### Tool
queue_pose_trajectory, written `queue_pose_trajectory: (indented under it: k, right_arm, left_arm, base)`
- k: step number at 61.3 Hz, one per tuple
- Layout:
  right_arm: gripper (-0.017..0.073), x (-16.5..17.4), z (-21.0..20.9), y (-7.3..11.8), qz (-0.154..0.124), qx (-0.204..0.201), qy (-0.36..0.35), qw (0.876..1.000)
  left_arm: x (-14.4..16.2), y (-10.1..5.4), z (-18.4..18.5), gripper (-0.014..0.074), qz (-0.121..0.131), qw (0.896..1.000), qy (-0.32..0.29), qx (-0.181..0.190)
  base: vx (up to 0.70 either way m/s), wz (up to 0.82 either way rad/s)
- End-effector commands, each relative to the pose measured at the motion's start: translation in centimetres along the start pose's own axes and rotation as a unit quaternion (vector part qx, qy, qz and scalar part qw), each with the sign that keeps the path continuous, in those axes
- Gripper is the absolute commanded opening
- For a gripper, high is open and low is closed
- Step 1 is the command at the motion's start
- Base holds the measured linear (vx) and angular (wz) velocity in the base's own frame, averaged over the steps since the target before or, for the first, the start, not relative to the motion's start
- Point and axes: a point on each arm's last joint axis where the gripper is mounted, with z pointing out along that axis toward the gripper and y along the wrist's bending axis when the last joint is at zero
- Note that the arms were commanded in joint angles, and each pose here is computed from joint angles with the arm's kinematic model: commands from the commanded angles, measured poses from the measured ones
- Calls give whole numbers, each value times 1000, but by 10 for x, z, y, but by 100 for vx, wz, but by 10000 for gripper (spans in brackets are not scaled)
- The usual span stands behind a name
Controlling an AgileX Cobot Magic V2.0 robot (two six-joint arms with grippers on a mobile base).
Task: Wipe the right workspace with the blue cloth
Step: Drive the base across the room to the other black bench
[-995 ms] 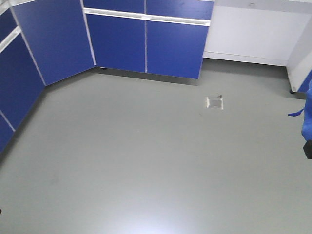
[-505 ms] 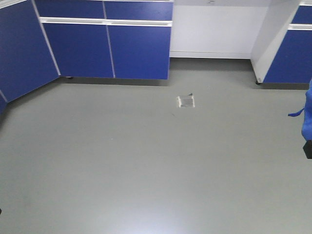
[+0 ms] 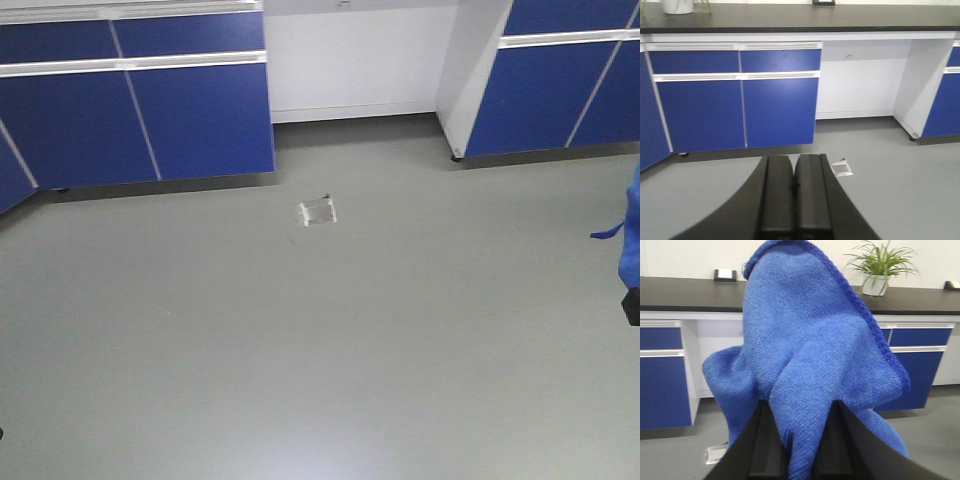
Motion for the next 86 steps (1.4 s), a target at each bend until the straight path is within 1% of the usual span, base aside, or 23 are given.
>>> queue_pose_trajectory:
  k: [1, 51, 86]
  right_arm:
    - [0, -17, 1, -4, -7, 18, -49, 999]
    - [0, -17, 1, -4, -7, 18, -49, 999]
    - [0, -17, 1, -4, -7, 18, -49, 999]
  left_arm:
    - [2, -1, 1, -6, -3, 999, -31, 9]
    - [2, -1, 1, -6, -3, 999, -31, 9]
    - [2, -1, 1, -6, -3, 999, -31, 9]
  base:
    - [8, -31]
    - [10, -39]
    - [16, -61]
